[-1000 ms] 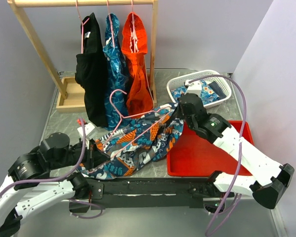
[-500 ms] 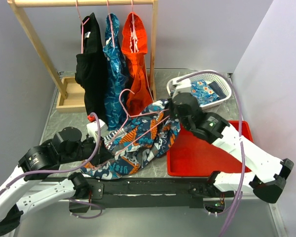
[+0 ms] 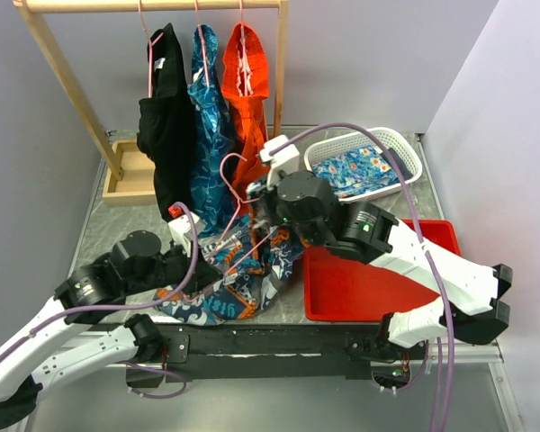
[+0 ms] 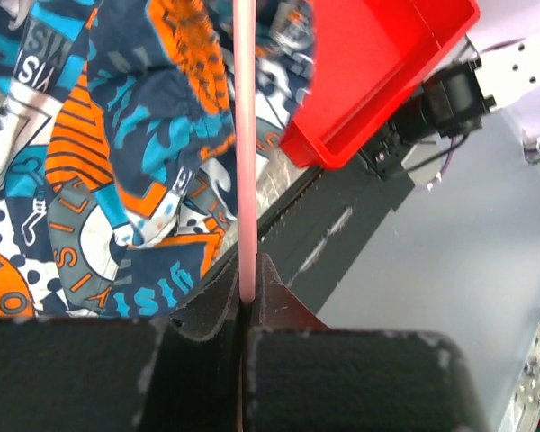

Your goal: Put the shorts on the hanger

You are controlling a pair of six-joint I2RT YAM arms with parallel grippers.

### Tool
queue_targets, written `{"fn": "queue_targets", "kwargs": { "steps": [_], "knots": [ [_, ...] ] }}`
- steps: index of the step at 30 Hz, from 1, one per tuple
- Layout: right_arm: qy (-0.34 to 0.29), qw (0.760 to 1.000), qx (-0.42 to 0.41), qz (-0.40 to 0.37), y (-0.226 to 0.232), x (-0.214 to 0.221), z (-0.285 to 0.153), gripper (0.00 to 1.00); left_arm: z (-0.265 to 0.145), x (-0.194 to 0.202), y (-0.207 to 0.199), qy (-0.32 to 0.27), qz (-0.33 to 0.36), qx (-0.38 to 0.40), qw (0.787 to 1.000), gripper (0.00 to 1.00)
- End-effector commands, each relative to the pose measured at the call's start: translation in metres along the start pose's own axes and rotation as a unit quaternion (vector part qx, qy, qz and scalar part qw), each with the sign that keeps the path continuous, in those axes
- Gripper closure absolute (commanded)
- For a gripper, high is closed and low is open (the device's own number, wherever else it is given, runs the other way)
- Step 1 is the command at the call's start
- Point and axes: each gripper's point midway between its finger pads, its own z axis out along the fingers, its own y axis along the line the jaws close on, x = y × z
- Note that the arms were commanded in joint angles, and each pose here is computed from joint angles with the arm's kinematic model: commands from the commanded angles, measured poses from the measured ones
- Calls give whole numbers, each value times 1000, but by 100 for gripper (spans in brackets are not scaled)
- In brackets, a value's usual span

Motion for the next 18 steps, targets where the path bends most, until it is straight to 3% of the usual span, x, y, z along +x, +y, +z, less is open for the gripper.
{"fn": "queue_targets", "kwargs": {
  "steps": [1, 5, 8, 12, 15, 18],
  "knots": [
    [-31, 996, -81, 17, 42, -30, -12, 100, 10, -39, -14, -104, -14, 32, 994, 99],
    [-23, 997, -62, 31, 38, -22, -10, 100, 22, -40, -12, -140, -26, 38, 989, 99],
    [-8, 998, -21, 64, 17, -10, -10, 84, 31, -38, -14, -158, -28, 41, 986, 99],
    [-11, 992, -24, 127, -6, -6, -20, 54, 38, -47, -19, -173, -35, 32, 984, 99],
    [-13, 987, -26, 157, -12, -4, -31, 40, 50, -43, -30, -172, -33, 36, 984, 99],
    [-19, 981, -14, 192, -26, -4, -45, 34, 64, -31, -36, -160, -19, 15, 987, 99]
  ]
}}
